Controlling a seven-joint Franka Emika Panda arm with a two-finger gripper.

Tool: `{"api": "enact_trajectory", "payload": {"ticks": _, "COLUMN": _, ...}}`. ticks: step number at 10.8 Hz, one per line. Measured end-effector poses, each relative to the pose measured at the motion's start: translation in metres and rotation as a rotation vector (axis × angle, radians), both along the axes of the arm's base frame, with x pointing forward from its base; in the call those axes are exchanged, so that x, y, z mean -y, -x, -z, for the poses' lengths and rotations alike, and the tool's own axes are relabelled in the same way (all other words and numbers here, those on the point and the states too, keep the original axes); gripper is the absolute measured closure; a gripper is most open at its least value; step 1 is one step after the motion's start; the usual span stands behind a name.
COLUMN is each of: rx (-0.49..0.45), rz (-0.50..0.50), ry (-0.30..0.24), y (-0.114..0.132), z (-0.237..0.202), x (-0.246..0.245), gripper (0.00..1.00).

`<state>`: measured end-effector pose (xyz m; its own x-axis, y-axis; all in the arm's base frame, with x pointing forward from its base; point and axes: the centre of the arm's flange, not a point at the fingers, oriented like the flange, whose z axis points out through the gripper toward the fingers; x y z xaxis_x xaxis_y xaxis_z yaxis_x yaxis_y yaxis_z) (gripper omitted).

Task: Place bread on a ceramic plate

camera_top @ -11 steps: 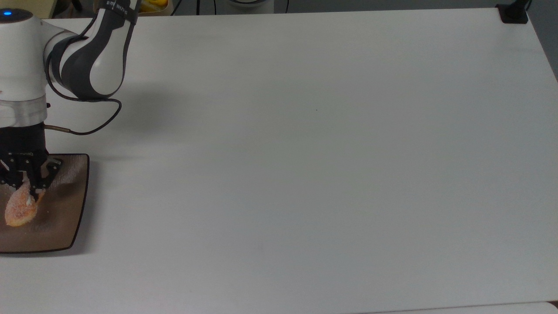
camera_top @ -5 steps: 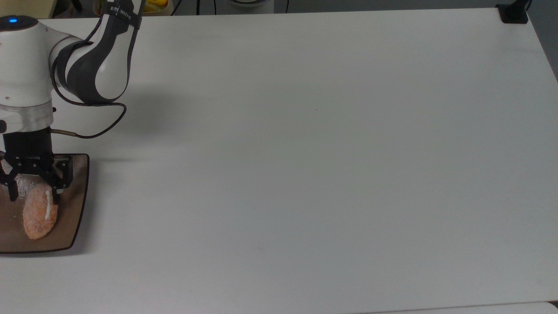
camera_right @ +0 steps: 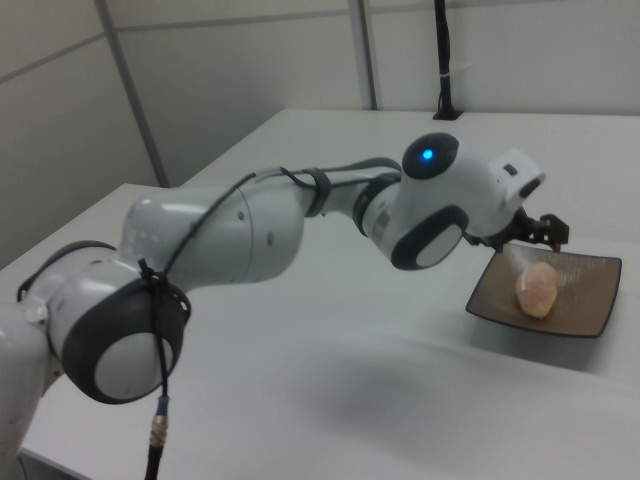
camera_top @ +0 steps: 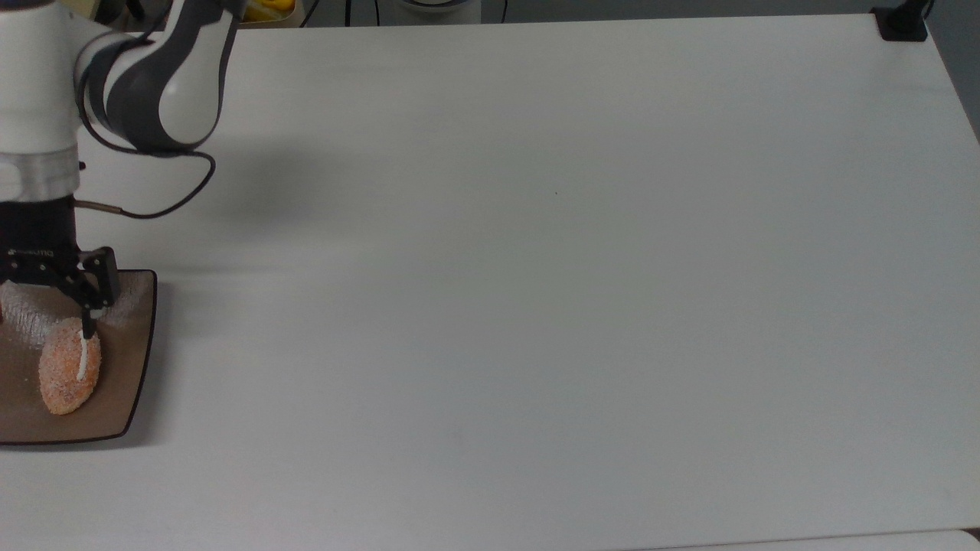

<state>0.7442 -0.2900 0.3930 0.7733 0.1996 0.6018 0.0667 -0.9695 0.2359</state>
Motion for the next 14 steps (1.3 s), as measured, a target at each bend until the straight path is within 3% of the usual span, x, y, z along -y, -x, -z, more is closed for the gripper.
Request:
{"api": "enact_trajectory", "payload": {"ticks": 4, "rx": -0.098, "rz": -0.059, "ry": -0.074, "y": 0.030, "z": -0.095, "x": -0.019, "gripper": 0.00}}
{"api": "enact_trajectory", "payload": {"ticks": 7, "rx": -0.256, "rz": -0.116, "ry": -0.176, "y": 0.077, "z": -0.167, "x": -0.044, "gripper": 0.00}}
{"api": "enact_trajectory", "payload": {"ticks": 9, "rx": -0.330, "rz": -0.059, "ry": -0.272, "y": 0.110, "z": -0.205, "x": -0.063, "gripper": 0.00}}
{"api": "enact_trajectory", "payload": {"ticks": 11, "rx": -0.394, "rz": 0.058, "ry": -0.379, "y": 0.139, "z": -0.236, "x": -0.083, "gripper": 0.00}}
{"api": "enact_trajectory", "payload": {"ticks": 14, "rx": -0.467, "rz": 0.154, "ry": -0.458, "y": 0.164, "z": -0.269, "x": -0.132, "gripper": 0.00}}
